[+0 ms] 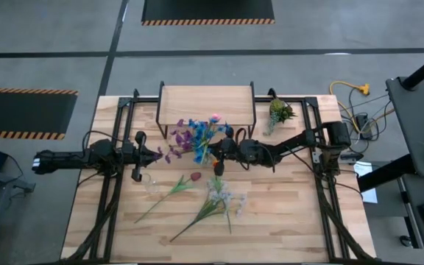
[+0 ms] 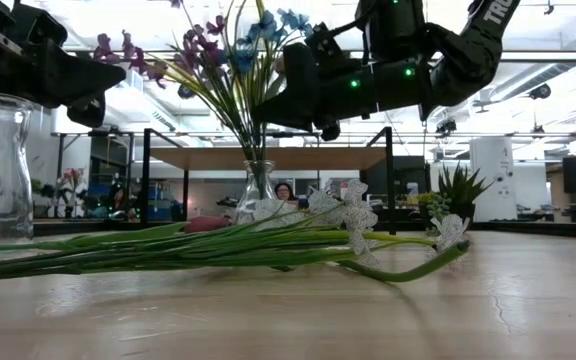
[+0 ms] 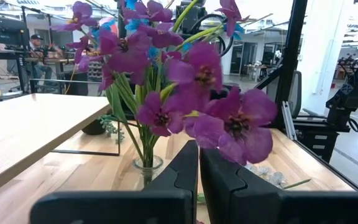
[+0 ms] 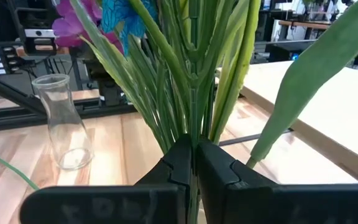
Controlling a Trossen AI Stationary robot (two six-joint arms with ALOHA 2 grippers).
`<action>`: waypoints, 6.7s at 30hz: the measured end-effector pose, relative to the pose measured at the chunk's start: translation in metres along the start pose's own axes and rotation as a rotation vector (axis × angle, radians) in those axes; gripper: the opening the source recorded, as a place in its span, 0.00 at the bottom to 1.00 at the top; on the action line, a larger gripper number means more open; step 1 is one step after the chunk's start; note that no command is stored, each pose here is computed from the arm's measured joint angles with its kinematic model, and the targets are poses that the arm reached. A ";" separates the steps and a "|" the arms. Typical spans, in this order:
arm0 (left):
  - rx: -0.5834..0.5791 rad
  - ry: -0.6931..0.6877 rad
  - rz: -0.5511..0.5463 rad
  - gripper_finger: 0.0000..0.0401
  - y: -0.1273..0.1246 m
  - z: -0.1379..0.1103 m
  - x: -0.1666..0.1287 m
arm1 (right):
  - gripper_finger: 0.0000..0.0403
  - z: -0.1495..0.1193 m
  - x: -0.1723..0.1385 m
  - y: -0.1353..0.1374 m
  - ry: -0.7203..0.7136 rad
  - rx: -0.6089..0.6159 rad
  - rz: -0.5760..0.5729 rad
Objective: Pick and place flowers into a vace then onto a shelf
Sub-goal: Put the blue flowers into the right transparent vase, then put the red flower into the left transparent vase
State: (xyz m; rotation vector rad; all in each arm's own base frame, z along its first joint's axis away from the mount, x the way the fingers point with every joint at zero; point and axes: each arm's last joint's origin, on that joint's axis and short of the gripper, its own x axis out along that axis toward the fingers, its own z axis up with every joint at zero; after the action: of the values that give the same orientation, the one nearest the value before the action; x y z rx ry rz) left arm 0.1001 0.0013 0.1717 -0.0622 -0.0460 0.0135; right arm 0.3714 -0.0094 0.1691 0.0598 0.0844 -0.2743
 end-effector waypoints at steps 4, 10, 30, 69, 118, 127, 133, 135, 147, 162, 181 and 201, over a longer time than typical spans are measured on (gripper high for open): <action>0.000 0.000 0.000 0.00 0.000 0.000 0.000 | 0.02 0.000 0.000 0.000 -0.003 0.001 0.001; 0.000 0.000 0.000 0.00 0.000 0.000 0.000 | 0.07 0.000 0.000 0.000 -0.003 0.003 0.002; 0.000 0.001 0.000 0.00 0.000 0.000 0.000 | 0.51 0.023 -0.020 -0.001 0.155 -0.002 -0.003; -0.003 0.000 0.005 0.00 0.000 0.000 0.000 | 0.38 0.018 -0.209 -0.026 -0.350 -0.124 0.161; 0.038 -0.019 0.004 0.30 -0.002 0.040 -0.009 | 0.18 -0.008 -0.260 -0.056 -0.221 -0.005 0.047; 0.069 -0.039 -0.002 0.51 -0.006 0.093 -0.022 | 0.18 -0.008 -0.260 -0.057 -0.218 -0.006 0.000; 0.009 0.142 0.060 0.52 -0.006 0.121 -0.010 | 0.18 -0.009 -0.260 -0.060 -0.215 0.005 -0.107; 0.005 0.180 0.059 0.52 -0.007 0.130 -0.004 | 0.18 -0.009 -0.260 -0.061 -0.214 0.002 -0.126; -0.066 0.370 0.081 0.52 -0.011 0.190 0.010 | 0.18 -0.009 -0.260 -0.061 -0.215 0.081 -0.121; -0.319 0.668 0.195 0.52 -0.015 0.226 0.031 | 0.18 -0.009 -0.260 -0.061 -0.216 0.074 -0.121; -0.453 0.885 0.161 0.52 -0.068 0.202 0.075 | 0.18 -0.008 -0.260 -0.061 -0.222 0.015 -0.127; -0.366 1.197 0.382 0.52 -0.155 0.183 0.115 | 0.18 -0.005 -0.260 -0.061 -0.228 0.039 -0.125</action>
State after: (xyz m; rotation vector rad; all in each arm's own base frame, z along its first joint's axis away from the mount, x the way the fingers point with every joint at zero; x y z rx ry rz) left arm 0.2089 -0.1408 0.3688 -0.4345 1.1633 0.3467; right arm 0.1046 0.0021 0.1849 0.0613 -0.1439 -0.4055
